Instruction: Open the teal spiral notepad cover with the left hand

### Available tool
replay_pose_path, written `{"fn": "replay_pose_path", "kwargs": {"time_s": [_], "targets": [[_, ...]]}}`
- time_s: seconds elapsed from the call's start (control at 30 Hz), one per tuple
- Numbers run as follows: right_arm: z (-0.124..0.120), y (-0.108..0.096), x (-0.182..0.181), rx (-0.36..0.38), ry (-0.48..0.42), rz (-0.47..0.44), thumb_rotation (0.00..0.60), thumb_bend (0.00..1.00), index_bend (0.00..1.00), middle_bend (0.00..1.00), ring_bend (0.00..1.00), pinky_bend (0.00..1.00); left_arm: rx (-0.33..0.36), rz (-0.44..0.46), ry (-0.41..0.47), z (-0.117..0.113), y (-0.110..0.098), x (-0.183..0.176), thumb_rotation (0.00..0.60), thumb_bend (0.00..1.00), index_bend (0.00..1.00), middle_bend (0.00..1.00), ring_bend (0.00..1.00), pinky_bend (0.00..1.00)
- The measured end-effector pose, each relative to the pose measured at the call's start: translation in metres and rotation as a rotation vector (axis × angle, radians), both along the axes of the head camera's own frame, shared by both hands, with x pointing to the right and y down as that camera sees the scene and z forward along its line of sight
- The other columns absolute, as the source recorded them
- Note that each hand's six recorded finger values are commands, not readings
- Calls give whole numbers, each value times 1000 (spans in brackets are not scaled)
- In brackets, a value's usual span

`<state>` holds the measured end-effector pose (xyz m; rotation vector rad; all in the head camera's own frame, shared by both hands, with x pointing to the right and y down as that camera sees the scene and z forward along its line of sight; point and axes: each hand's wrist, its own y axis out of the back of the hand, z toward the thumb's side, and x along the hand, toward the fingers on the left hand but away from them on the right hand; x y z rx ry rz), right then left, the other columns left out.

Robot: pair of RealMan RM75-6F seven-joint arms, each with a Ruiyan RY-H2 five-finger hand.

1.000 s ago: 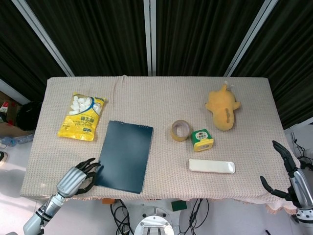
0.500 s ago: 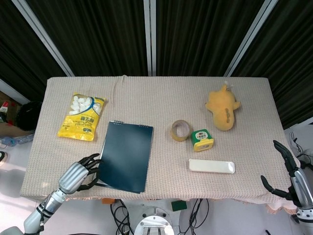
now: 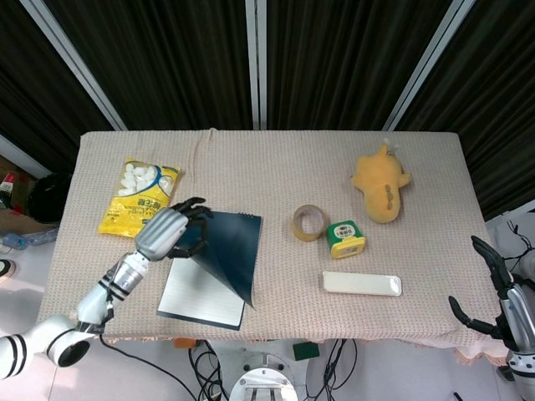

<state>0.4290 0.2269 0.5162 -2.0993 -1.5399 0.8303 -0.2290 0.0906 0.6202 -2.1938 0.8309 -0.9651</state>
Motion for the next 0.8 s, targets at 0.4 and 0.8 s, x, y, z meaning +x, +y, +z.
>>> {"fn": "replay_pose_path", "kwargs": {"time_s": [0.4,0.8], "targets": [[8,-16,18,-10,19,66,600,345,0,0,0,0,-115,-306,-101,31,-158,37,600,415,803,351,180,315],[19,-24,22,-31,29,72,600,345,0,0,0,0,-22,-676,-103,48,-233,26,600,399,683,363,189,297]]}}
